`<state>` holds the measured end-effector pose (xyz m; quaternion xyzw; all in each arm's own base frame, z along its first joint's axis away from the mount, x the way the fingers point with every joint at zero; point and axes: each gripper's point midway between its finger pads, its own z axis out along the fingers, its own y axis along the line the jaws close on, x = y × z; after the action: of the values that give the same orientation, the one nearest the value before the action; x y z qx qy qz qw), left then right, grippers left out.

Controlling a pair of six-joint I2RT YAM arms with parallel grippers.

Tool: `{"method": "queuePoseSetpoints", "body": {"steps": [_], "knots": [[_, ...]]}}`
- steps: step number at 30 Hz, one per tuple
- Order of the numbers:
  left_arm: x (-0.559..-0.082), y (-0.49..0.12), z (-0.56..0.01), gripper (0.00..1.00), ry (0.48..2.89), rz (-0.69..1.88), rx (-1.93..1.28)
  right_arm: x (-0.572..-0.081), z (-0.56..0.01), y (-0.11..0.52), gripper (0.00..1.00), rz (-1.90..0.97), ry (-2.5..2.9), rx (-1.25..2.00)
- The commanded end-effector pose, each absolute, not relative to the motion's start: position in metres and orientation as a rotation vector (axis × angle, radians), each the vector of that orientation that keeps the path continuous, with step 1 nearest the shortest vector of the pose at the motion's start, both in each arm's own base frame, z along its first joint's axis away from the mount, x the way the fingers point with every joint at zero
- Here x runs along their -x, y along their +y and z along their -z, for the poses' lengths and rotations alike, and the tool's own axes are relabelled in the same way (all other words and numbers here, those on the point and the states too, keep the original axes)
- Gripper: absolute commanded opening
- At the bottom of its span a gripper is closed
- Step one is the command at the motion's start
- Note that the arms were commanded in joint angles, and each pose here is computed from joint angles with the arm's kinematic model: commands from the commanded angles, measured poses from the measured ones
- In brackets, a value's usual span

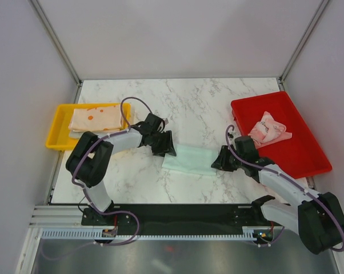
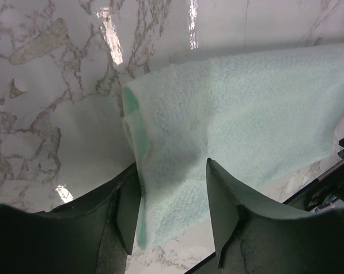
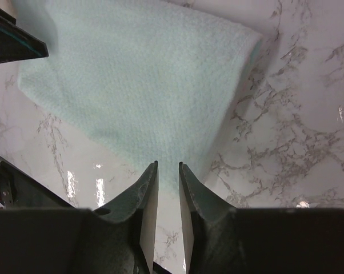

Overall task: Fold and stack the towels
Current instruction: Neatly place the folded towel into the bin

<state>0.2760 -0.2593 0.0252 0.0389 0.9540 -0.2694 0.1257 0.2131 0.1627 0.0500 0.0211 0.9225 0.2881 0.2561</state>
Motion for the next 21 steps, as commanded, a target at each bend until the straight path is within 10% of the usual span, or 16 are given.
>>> {"method": "queuePoseSetpoints", "body": {"steps": [1,8,13,21], "knots": [[-0.26,-0.252,0.005,0.55,2.87,0.696,-0.048,-0.22,-0.068,0.167,0.29,-0.813,2.447,-0.057],[-0.265,-0.26,0.001,0.02,2.863,0.708,-0.044,-0.221,-0.106,0.169,0.4,-0.849,2.356,-0.039],[-0.277,-0.254,-0.038,0.02,2.843,0.617,-0.075,-0.224,-0.143,0.169,0.97,-0.878,2.274,-0.068],[-0.318,-0.185,-0.095,0.02,2.798,0.129,-0.096,-0.228,-0.181,0.171,0.98,-0.904,2.189,-0.055]]}}
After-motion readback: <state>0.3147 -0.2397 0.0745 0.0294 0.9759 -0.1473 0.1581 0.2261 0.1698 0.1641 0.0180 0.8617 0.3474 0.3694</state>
